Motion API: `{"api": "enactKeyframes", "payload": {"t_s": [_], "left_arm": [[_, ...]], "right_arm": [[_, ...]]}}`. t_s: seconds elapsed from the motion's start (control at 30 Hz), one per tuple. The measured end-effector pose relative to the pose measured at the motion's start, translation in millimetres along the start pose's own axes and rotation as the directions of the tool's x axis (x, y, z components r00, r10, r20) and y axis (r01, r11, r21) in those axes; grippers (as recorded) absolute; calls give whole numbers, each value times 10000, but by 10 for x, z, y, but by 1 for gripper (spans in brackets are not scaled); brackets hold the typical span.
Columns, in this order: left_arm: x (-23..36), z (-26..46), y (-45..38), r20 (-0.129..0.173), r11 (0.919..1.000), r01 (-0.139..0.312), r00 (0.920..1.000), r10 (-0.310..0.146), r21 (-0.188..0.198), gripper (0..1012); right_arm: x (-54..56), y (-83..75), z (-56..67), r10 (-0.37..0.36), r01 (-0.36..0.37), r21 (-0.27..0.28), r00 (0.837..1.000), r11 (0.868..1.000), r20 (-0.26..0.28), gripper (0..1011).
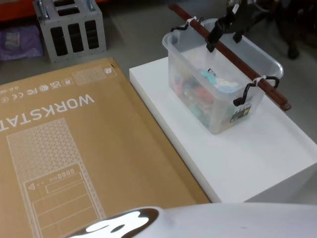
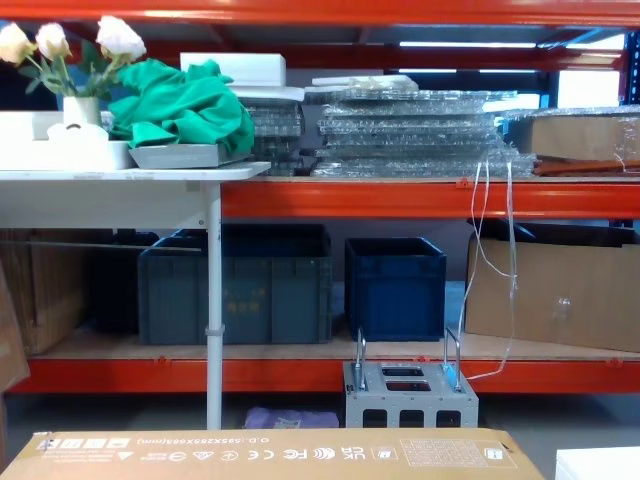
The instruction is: Use one hand to grasp the basket and place it at the designated location.
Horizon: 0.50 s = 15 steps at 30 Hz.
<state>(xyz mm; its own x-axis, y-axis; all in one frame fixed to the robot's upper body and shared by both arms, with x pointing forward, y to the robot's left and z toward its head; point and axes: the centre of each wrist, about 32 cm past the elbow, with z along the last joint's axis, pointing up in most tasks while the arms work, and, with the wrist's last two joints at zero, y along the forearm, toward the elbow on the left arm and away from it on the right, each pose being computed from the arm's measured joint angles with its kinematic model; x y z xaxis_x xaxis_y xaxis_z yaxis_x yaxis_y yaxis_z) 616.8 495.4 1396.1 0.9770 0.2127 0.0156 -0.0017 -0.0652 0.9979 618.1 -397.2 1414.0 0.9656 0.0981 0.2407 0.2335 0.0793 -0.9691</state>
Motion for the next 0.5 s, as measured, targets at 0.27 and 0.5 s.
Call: {"api": "enactKeyframes", "payload": {"t_s": [0.27, 0.5], "left_arm": [[0, 0, 0, 0, 10000, 0, 10000, 0, 0, 0], [0, 0, 0, 0, 10000, 0, 10000, 0, -1, 0]], "right_arm": [[45, 179, -3, 454, -453, -55, 9989, 9990, 68, 1000], [64, 275, 1, 676, -675, -102, 9977, 9977, 102, 1000]]}}
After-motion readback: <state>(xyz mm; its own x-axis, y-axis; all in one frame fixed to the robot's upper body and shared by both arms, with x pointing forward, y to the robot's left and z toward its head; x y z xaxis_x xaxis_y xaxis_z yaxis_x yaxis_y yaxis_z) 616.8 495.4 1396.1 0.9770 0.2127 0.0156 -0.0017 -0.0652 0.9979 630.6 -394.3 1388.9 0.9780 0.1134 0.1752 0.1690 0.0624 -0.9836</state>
